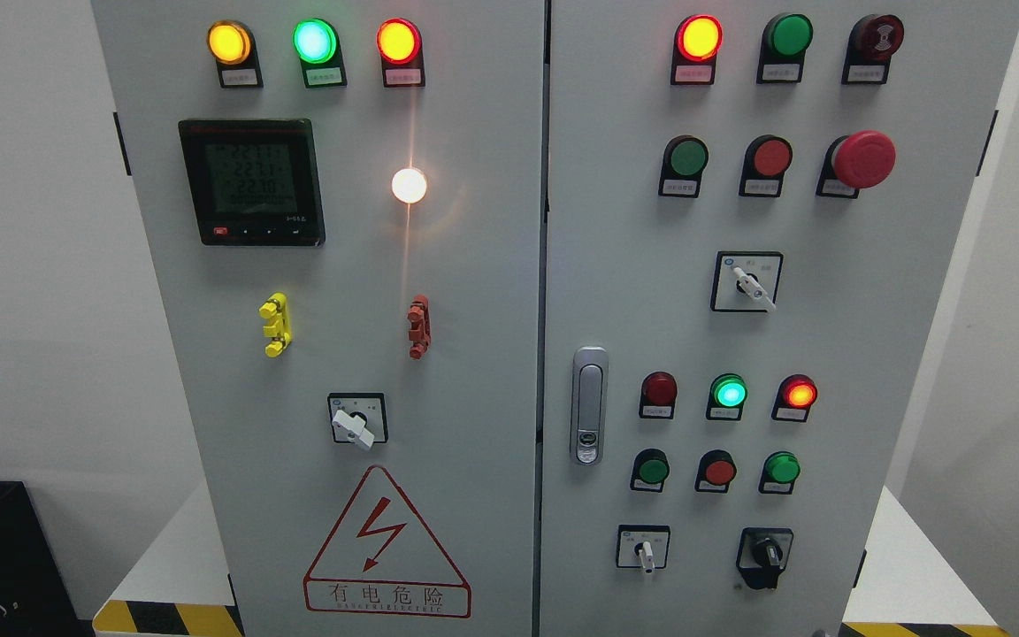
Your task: Flip black knob to close circuit
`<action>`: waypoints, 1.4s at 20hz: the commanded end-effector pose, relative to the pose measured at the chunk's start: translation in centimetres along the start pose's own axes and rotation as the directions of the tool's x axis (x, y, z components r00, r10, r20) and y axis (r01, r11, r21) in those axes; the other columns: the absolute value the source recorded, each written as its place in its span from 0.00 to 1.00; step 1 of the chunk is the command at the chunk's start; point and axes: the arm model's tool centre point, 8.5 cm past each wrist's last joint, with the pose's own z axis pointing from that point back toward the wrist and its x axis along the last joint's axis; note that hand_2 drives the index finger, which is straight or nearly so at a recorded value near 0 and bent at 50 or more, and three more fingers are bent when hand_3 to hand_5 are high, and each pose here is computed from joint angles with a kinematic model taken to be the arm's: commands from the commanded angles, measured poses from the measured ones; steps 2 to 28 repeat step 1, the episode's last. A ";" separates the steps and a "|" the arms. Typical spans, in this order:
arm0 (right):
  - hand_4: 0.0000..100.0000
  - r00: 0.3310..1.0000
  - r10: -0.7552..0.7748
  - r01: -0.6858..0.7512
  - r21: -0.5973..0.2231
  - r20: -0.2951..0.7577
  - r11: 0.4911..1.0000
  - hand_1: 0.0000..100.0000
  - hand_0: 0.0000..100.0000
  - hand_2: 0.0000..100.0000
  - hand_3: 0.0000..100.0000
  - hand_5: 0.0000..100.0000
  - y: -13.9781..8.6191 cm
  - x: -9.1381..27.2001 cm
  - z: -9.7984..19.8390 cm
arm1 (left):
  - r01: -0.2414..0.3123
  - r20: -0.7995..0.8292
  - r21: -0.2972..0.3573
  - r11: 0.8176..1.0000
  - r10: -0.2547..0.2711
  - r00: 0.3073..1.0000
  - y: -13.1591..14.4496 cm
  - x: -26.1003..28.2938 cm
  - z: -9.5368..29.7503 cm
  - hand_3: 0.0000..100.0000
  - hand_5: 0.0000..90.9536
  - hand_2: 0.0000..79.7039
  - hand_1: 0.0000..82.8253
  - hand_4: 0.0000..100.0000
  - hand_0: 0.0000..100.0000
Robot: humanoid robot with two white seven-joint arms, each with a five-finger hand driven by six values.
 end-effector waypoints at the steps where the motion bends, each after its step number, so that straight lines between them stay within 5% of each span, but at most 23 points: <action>1: 0.06 0.998 -0.061 0.062 0.055 -0.014 0.997 0.00 0.00 0.00 0.10 0.00 1.7 0.1 0.8 | 0.001 0.001 -0.001 1.000 -0.001 1.000 0.0 0.0 0.0 0.00 0.00 0.00 0.67 0.00 0.12; 28: 0.06 0.998 -0.061 0.062 0.055 -0.014 0.997 0.00 0.00 0.00 0.10 0.00 1.7 0.1 0.8 | 0.001 0.001 -0.001 1.000 -0.001 1.000 0.0 0.0 0.0 0.00 0.00 0.00 0.67 0.00 0.12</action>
